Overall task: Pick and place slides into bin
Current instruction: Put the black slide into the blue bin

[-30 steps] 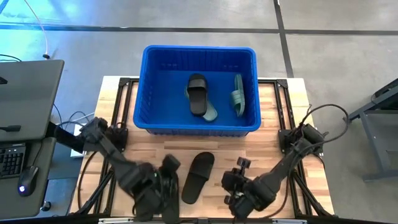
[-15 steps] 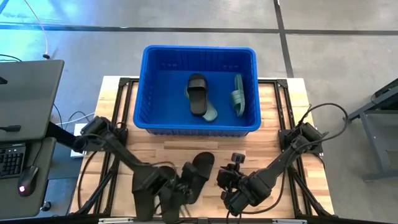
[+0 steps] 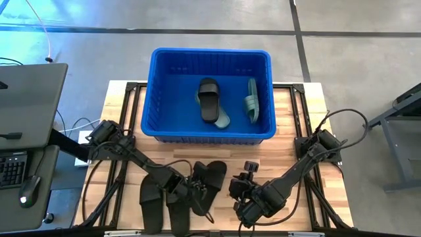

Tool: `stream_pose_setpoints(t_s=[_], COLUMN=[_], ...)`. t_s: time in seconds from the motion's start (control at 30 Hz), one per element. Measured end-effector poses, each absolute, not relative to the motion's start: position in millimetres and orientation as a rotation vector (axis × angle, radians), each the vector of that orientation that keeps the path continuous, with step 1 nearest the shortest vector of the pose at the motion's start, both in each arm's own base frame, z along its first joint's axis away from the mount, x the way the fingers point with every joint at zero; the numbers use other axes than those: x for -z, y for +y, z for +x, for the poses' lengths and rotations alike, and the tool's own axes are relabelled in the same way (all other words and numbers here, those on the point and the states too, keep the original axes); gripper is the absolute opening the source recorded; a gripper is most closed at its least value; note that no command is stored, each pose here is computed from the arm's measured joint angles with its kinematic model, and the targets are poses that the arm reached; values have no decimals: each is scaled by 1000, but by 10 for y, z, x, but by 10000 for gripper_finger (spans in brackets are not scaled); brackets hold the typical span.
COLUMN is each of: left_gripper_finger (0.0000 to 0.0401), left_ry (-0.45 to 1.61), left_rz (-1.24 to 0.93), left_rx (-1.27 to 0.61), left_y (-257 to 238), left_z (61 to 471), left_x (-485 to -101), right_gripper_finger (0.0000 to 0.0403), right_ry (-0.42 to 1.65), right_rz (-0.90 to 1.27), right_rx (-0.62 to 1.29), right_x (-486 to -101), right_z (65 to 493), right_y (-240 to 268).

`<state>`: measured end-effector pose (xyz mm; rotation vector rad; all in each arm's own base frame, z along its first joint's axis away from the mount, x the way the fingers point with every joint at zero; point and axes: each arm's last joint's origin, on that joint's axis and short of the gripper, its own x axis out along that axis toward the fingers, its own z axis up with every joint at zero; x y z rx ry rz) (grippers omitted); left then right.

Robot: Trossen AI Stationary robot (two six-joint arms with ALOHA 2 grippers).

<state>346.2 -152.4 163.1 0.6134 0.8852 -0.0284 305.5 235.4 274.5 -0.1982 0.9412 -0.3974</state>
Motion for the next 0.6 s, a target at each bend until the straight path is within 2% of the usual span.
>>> stream_pose_setpoints(t_s=[0.2,0.6], left_gripper_finger=[152,110], left_ry=[882,955], left_rz=[681,538], left_rx=[-111,-75], left_y=[-1441,-961], left_z=[3460,3689], left_x=[-1621,-1487], right_gripper_finger=[84,84], right_ry=[941,940], right_rz=[-197,-197], right_rx=[399,398], right_x=[-2746,-2746], right_z=[3058,3058], right_y=[2351,2352])
